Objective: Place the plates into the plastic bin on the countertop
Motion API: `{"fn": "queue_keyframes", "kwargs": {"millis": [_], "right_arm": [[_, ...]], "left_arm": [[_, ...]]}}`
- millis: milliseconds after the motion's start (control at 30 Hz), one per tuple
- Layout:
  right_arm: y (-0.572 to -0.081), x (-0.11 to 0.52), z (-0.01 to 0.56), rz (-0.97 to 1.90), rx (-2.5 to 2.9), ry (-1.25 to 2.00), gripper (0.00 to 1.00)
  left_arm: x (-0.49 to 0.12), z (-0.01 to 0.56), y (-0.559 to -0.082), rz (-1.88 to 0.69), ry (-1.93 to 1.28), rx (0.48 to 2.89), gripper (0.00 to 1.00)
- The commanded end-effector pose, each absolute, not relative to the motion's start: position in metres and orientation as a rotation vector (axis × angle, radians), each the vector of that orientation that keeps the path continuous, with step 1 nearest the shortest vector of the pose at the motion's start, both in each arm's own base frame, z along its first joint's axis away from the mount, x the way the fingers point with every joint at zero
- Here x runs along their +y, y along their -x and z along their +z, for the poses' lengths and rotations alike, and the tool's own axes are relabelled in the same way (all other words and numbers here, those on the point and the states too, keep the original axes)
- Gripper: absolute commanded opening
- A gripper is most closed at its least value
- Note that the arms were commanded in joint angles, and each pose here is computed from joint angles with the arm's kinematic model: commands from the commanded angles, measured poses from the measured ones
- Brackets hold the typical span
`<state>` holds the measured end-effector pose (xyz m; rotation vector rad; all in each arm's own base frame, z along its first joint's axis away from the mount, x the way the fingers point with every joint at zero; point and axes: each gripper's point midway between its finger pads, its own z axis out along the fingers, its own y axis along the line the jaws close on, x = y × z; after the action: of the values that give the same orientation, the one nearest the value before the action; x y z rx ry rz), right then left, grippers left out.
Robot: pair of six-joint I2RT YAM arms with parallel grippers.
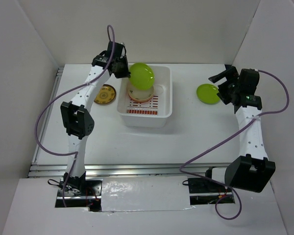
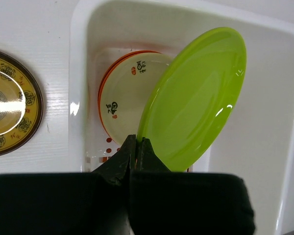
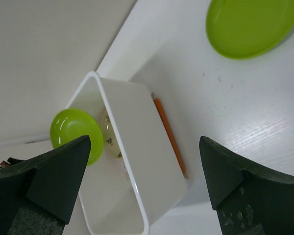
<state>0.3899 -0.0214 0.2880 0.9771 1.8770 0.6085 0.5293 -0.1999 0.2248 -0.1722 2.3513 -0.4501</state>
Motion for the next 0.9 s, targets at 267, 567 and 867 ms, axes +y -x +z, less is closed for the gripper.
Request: {"fn": "queue_keyframes", "kwargs": {"millis": [267, 567, 867], "right_arm": [[-0.373, -0.029, 0.298, 0.578, 1.825, -0.979, 1.0], [-0.371, -0.026, 0.297, 0.589, 1.838, -0.968, 1.0], [-0.365, -0.055, 0.252, 0.43, 1.827, -1.183, 1.0]], "left_arm": [[-0.194, 0.215, -0.535, -0.294, 0.173, 2.348, 0.05], [-0.213, 0.258, -0.536, -0.475, 0.167, 2.264, 0.57], [-0.183, 0.428, -0.486, -0.669, 0.209, 1.896, 0.99]]}}
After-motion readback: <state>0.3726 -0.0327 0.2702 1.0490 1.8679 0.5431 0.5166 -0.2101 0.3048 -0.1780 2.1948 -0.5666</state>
